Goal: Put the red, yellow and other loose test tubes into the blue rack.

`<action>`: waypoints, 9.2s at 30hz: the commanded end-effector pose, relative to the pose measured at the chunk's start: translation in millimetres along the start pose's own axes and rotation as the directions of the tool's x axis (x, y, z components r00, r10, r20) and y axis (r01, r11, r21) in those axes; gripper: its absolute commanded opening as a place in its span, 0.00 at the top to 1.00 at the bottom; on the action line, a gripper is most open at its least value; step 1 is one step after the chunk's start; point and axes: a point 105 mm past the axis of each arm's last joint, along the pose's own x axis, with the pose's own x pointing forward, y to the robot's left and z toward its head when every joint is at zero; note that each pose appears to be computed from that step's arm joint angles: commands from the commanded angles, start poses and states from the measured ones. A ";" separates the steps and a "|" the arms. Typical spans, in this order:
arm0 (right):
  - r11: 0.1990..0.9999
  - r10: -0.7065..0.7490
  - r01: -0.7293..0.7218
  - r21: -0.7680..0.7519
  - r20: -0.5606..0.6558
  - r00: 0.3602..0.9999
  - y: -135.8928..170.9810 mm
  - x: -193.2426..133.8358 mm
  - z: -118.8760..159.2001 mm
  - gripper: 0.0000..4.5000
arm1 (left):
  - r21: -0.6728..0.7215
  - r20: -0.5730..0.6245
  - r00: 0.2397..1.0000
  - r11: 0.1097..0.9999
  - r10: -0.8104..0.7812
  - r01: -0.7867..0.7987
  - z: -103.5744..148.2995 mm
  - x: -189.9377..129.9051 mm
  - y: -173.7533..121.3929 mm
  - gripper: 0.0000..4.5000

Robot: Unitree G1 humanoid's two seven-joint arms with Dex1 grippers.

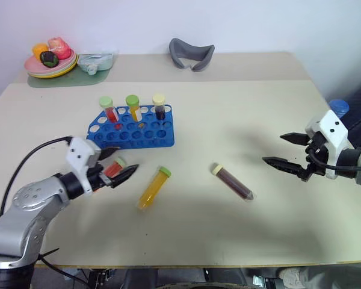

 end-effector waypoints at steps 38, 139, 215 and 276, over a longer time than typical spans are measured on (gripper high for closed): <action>0.986 0.026 0.056 0.155 -0.487 0.873 73.2 98.5 -16.5 0.00 | 0.139 -0.042 0.938 0.928 -0.344 0.346 -18.2 13.5 -63.2 0.02; 0.991 0.001 -0.098 0.095 0.712 0.702 121.7 235.4 148.8 0.82 | -0.147 0.320 0.910 0.963 0.262 -0.225 -5.6 -16.0 -1.4 0.00; 0.854 0.479 -0.384 -0.352 0.240 0.844 101.4 60.8 16.0 0.06 | 0.049 -0.687 0.725 0.998 0.052 -0.025 -14.3 57.2 -39.1 0.00; 0.816 0.551 -0.463 -0.347 0.222 0.805 121.3 57.4 16.2 0.05 | 0.112 -0.684 0.701 0.979 0.199 -0.168 -1.0 38.7 -2.8 0.81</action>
